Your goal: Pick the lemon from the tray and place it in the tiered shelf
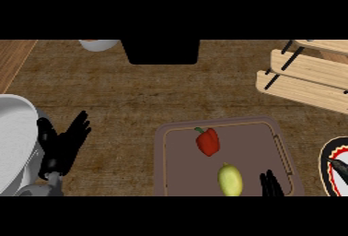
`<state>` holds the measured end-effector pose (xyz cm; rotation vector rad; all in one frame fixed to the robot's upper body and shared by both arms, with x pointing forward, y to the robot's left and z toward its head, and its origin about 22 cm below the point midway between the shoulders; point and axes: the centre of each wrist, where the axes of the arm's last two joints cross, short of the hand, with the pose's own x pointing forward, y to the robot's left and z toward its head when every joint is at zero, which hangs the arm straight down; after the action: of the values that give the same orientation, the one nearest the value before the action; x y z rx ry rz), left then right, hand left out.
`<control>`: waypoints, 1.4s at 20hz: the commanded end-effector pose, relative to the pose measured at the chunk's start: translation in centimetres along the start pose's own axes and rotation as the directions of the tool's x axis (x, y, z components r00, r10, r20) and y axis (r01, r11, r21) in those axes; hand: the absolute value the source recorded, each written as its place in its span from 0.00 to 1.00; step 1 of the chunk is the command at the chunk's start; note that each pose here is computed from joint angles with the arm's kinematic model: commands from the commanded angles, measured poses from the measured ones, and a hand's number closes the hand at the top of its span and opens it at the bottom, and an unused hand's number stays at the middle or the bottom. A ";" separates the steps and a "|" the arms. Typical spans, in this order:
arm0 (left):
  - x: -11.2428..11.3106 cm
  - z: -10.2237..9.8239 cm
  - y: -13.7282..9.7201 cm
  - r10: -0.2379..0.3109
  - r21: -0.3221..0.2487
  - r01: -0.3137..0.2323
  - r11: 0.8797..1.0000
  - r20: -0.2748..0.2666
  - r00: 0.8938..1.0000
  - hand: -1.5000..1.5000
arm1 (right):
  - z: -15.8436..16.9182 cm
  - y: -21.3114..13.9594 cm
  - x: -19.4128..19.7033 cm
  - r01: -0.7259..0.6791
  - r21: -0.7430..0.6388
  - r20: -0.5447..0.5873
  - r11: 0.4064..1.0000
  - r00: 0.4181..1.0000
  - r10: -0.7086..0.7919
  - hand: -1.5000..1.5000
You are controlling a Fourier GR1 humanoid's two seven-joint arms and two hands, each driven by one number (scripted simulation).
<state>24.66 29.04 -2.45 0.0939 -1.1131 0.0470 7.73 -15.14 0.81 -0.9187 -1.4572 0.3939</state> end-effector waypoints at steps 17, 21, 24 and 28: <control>0.1 -0.8 0.4 0.013 -0.002 -0.013 1.000 -0.008 1.000 0.50 | -4.4 5.5 -2.1 -0.060 -0.091 -0.055 0.994 0.997 0.055 0.00; 0.1 -0.3 0.2 0.018 -0.002 -0.019 1.000 -0.019 1.000 0.50 | -5.7 4.5 -1.2 -0.035 -0.086 -0.008 0.996 0.999 0.035 0.00; 0.2 0.9 1.3 -0.008 0.012 0.008 1.000 0.001 1.000 0.50 | -6.0 6.1 -1.5 -0.057 -0.092 -0.015 0.994 0.998 0.056 0.00; 1.8 -1.5 0.6 0.000 0.005 0.000 1.000 -0.006 1.000 0.50 | -6.7 7.3 -0.7 -0.051 -0.031 0.017 0.998 0.999 0.052 0.00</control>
<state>25.14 29.57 -2.33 0.0966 -1.1073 0.0467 14.83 -14.79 -2.86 -1.0170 -1.4616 0.3712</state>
